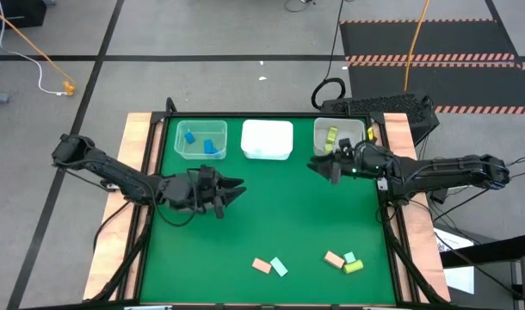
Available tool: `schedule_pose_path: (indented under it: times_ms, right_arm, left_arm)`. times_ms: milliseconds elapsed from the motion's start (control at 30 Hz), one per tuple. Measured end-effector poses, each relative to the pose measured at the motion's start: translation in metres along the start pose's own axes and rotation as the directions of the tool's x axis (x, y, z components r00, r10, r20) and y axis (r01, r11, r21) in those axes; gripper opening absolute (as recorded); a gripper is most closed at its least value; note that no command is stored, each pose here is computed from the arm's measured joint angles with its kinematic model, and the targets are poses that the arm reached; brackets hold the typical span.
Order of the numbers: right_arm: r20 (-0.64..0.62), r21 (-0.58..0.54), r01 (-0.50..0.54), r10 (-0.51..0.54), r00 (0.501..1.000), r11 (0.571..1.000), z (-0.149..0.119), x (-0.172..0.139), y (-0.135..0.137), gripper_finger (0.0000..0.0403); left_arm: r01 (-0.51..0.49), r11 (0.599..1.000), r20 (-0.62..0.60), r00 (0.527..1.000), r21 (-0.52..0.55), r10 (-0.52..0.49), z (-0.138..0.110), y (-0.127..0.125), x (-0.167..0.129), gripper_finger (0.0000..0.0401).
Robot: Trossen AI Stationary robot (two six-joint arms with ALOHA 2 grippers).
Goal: Sort & place blocks by color
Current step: Put the light brown block into the black bin
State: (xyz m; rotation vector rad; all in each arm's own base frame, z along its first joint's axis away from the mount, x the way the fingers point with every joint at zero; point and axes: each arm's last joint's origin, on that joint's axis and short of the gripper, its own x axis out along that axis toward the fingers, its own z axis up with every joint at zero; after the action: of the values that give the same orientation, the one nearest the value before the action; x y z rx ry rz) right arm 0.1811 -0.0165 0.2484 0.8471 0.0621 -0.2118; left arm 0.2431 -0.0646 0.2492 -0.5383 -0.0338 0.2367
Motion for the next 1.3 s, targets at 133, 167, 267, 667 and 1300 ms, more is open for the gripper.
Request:
schedule_pose_path:
  times_ms: [133, 167, 267, 667, 1300]
  right_arm:
    - [-0.151, 0.017, -0.071, 0.072, 0.986, 0.997, -0.012, -0.001, 0.005, 0.0290]
    - [-0.191, 0.021, -0.073, 0.076, 0.979, 0.997, -0.016, -0.002, 0.005, 0.0290]
    - [-0.333, 0.007, -0.045, 0.045, 0.942, 0.999, -0.030, -0.005, 0.002, 0.0290]
    - [-0.682, -0.045, 0.003, -0.033, 0.731, 0.999, -0.076, -0.028, 0.005, 0.0290]
    - [-0.755, -0.111, -0.053, -0.049, 0.654, 0.992, -0.146, -0.030, 0.030, 0.0290]
  left_arm:
    - [-0.007, 1.000, 0.002, 1.000, 0.010, 0.007, 0.001, 0.002, 0.001, 0.0170]
    - [-0.010, 1.000, 0.004, 1.000, 0.010, 0.010, 0.001, 0.002, 0.001, 0.0170]
    - [-0.017, 1.000, 0.004, 1.000, 0.012, 0.017, 0.001, 0.004, 0.002, 0.0170]
    - [-0.030, 1.000, -0.013, 0.999, -0.009, 0.030, 0.000, 0.005, 0.002, 0.0170]
    - [-0.116, 0.992, -0.179, 0.978, -0.046, 0.106, -0.020, 0.010, -0.004, 0.0170]
